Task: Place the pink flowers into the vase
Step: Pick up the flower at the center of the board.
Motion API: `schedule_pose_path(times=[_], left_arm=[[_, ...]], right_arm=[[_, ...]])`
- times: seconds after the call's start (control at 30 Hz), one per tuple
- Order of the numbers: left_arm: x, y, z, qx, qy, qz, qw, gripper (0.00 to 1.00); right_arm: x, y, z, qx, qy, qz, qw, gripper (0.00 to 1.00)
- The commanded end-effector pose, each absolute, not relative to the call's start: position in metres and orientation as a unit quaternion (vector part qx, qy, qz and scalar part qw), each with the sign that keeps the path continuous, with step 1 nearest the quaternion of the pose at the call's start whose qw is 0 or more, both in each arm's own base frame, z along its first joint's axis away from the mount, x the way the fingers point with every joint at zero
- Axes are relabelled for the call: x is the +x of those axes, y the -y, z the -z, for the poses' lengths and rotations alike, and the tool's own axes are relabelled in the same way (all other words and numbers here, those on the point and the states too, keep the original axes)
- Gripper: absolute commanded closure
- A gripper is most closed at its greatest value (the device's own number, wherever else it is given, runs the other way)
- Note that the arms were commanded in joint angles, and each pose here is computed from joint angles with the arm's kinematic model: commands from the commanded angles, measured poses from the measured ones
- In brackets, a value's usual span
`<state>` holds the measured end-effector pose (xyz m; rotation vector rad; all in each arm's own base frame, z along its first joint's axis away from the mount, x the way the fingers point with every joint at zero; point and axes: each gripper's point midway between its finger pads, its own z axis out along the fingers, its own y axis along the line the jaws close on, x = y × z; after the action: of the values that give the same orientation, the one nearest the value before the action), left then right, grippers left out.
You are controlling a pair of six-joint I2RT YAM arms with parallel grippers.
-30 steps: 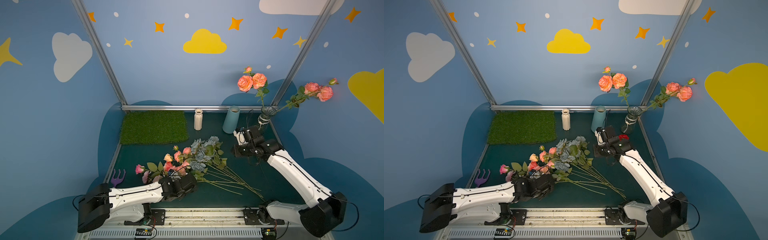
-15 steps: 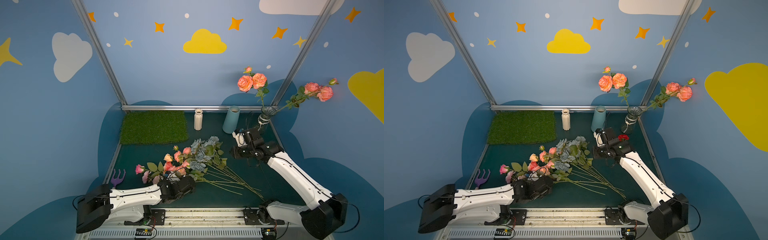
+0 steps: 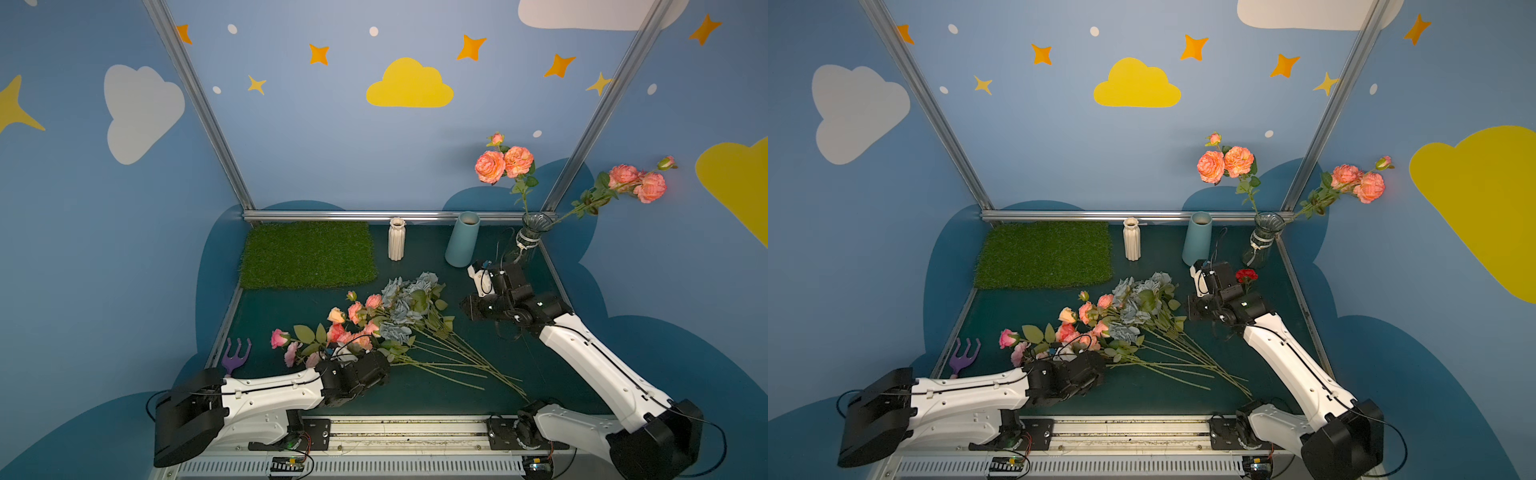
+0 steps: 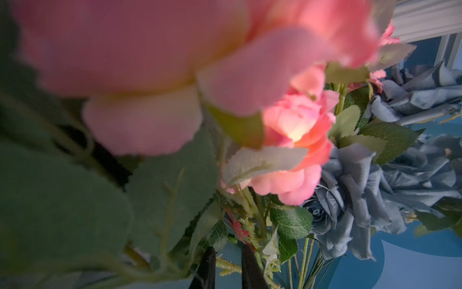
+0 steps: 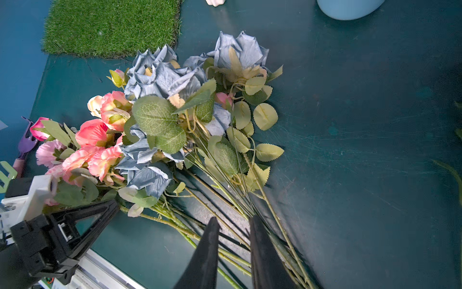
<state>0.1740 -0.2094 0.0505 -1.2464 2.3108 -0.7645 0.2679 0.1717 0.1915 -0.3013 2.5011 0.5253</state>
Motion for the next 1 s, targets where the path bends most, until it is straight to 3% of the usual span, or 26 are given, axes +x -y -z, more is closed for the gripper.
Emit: schedule_pose_path(times=[0.0, 0.33, 0.97], left_arm=[[0.172, 0.211, -0.052, -0.444, -0.833, 0.268, 0.194, 0.79], [0.171, 0.216, -0.079, -0.402, -0.856, 0.247, 0.212, 0.73], [0.159, 0.210, -0.043, -0.451, -0.839, 0.254, 0.170, 0.66]], right_arm=[[0.272, -0.172, -0.199, -0.112, -0.926, -0.201, 0.299, 0.75], [0.271, -0.172, -0.198, -0.112, -0.926, -0.202, 0.299, 0.75], [0.271, -0.169, -0.199, -0.105, -0.925, -0.203, 0.304, 0.74]])
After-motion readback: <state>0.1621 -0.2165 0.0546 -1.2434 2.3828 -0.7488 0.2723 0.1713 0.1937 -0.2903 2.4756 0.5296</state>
